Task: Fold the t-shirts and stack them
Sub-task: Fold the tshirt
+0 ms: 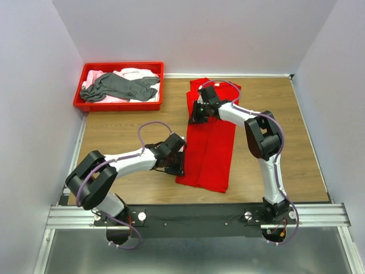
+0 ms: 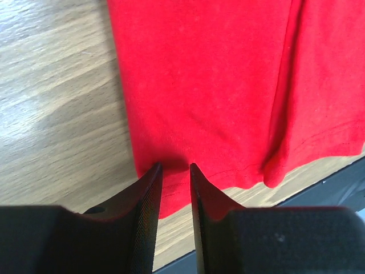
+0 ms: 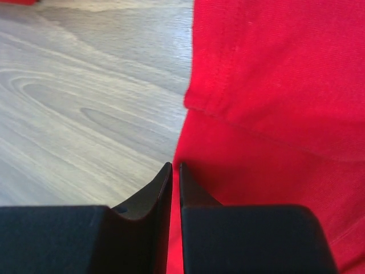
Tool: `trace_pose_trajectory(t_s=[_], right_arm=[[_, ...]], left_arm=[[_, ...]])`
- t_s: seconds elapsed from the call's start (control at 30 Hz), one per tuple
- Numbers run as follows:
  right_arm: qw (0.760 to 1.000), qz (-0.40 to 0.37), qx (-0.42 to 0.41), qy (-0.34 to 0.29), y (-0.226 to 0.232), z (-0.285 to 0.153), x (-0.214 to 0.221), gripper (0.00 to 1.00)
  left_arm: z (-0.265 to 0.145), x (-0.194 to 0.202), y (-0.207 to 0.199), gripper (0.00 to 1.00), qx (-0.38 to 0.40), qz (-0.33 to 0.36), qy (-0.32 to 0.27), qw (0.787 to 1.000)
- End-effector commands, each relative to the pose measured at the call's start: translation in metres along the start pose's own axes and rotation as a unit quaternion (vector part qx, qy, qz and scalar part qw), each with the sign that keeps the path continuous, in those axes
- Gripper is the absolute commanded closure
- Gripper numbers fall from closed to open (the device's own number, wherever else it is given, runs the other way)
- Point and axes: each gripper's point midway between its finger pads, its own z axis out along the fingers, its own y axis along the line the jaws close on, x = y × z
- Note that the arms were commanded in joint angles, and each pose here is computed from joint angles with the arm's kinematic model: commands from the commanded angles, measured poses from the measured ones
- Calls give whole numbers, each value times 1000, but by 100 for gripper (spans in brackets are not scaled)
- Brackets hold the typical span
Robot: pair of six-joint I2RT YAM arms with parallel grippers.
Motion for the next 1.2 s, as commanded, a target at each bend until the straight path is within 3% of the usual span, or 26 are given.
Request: trace_pose_trajectory(t_s=[0.0, 0.37, 0.57, 0.73, 0.9, 1.17], right_arm=[[1000, -2, 22, -13, -9, 11, -5, 85], [999, 19, 47, 10, -35, 43, 18, 85], [1000, 15, 19, 6, -18, 27, 12, 85], [999, 11, 0, 30, -6, 3, 35, 83], [999, -19, -33, 32, 23, -28, 46, 72], [997, -62, -33, -35, 40, -101, 28, 50]], left_arm=[[3, 16, -2, 66, 14, 7, 25, 1000], [1, 63, -21, 66, 50, 17, 82, 995], [-11, 73, -26, 66, 67, 6, 83, 994], [-24, 79, -27, 66, 75, -6, 79, 994], [-36, 90, -23, 65, 86, -18, 82, 993], [-88, 21, -60, 39, 134, -34, -50, 989]])
